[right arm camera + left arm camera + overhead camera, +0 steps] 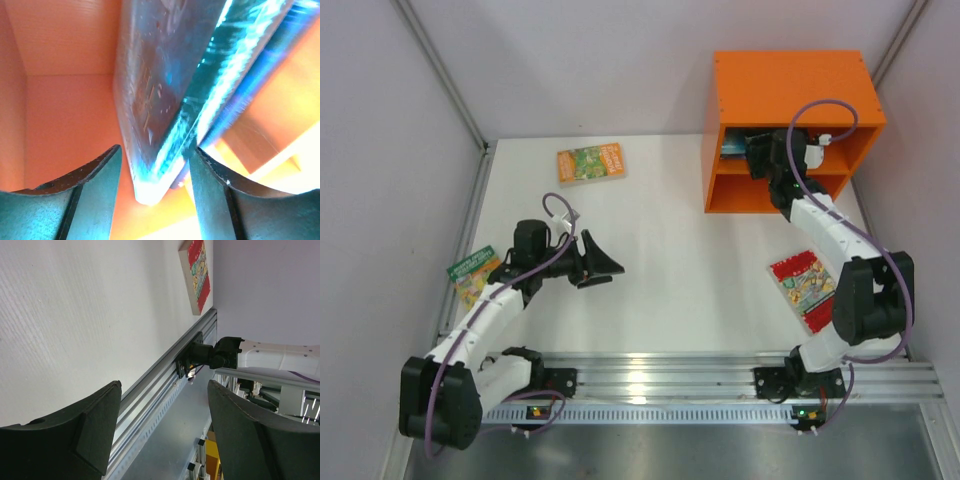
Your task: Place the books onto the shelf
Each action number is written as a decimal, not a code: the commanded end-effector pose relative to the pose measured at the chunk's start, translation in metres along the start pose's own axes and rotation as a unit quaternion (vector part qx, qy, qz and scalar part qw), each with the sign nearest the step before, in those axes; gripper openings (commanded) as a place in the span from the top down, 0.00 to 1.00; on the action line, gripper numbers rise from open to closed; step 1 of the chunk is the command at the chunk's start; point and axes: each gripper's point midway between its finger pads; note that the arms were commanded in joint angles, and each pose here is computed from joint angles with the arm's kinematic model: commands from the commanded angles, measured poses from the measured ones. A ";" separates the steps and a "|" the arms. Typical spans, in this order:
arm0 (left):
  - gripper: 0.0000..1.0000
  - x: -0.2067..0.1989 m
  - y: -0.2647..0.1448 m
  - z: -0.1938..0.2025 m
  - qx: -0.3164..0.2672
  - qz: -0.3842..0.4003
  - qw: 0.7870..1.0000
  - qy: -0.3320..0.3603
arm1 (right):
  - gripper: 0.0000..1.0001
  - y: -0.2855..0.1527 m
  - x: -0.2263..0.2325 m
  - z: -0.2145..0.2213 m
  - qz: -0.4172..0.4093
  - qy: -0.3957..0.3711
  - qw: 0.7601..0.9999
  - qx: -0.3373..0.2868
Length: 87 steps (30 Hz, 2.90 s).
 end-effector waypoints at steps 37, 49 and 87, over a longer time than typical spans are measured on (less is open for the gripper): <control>0.26 0.002 -0.004 0.004 -0.018 -0.005 1.000 0.010 | 0.63 -0.013 -0.012 -0.001 0.045 -0.012 0.999 0.006; 0.26 0.005 -0.002 0.003 -0.018 -0.009 1.000 0.008 | 0.79 -0.004 -0.012 0.004 0.047 -0.017 0.999 0.014; 0.27 -0.006 -0.007 -0.015 -0.043 -0.021 0.999 0.024 | 0.28 -0.119 -0.006 -0.009 -0.054 -0.162 0.983 0.071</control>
Point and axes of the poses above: each gripper's point midway between its finger pads, its own y axis out along the fingers, its own x axis along the line the jaws close on, z = x × y, and after that the axes turned 6 degrees about y, right-handed
